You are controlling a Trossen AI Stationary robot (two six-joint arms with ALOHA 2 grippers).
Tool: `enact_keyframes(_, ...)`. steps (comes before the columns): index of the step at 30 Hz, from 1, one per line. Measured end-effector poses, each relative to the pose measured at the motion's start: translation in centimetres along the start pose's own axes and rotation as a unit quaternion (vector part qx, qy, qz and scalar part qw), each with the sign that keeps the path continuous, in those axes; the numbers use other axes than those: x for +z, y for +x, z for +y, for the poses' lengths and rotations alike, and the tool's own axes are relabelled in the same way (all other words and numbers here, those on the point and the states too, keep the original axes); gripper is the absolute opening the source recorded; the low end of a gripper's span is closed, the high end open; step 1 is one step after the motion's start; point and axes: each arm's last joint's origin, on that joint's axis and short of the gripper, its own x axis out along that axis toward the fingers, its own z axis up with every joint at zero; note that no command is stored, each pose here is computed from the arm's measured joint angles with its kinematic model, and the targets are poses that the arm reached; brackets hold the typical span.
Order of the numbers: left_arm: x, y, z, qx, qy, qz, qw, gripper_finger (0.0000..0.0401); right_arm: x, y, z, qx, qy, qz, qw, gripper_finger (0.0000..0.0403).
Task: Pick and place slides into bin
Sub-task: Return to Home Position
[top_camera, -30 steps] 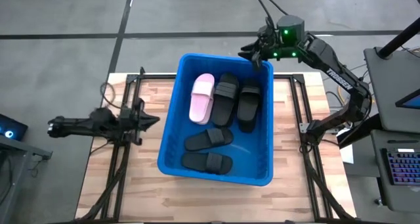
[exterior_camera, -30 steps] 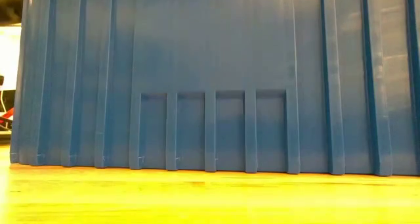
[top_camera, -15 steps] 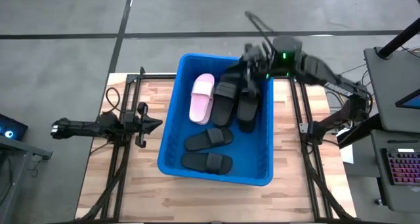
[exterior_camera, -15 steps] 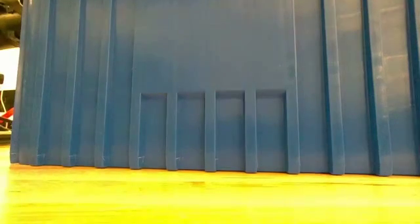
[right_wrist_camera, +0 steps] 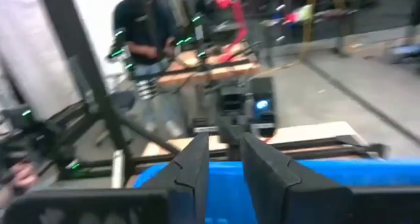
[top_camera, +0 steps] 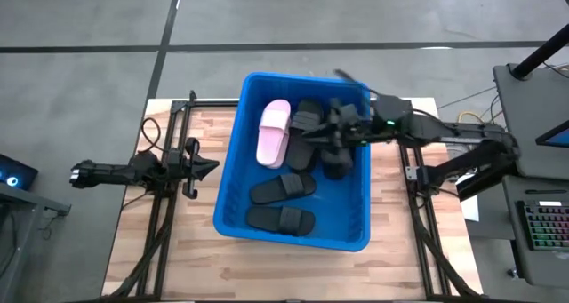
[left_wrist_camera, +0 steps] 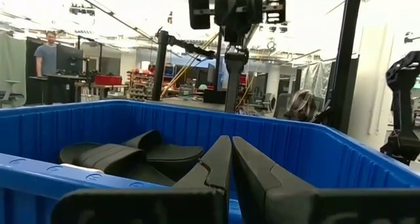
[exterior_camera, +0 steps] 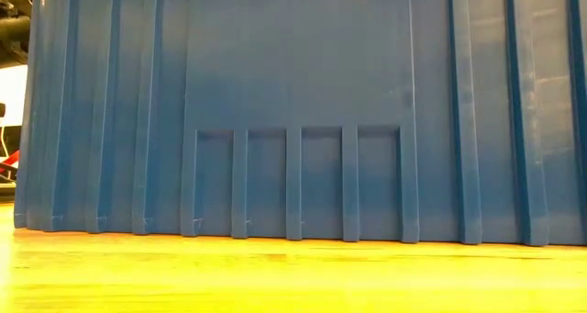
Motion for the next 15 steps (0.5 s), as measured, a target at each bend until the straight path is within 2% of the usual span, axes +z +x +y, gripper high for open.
enact_keyframes(3,0.0,0.0,0.0,0.0,0.0,0.0,1.0,0.0,-1.1,-2.8,0.7,-0.034,-0.005,-0.031,0.999,0.0067)
enact_keyframes(8,0.0,0.0,0.0,0.0,0.0,0.001,1.0,0.0,-2.8,-7.9,2.1,-0.05,-0.021,-0.12,0.991,0.0053)
enact_keyframes(15,0.0,0.0,0.1,0.019,0.001,-0.001,1.0,0.0,-7.8,-12.3,2.7,-0.076,0.029,-0.149,0.986,0.0051)
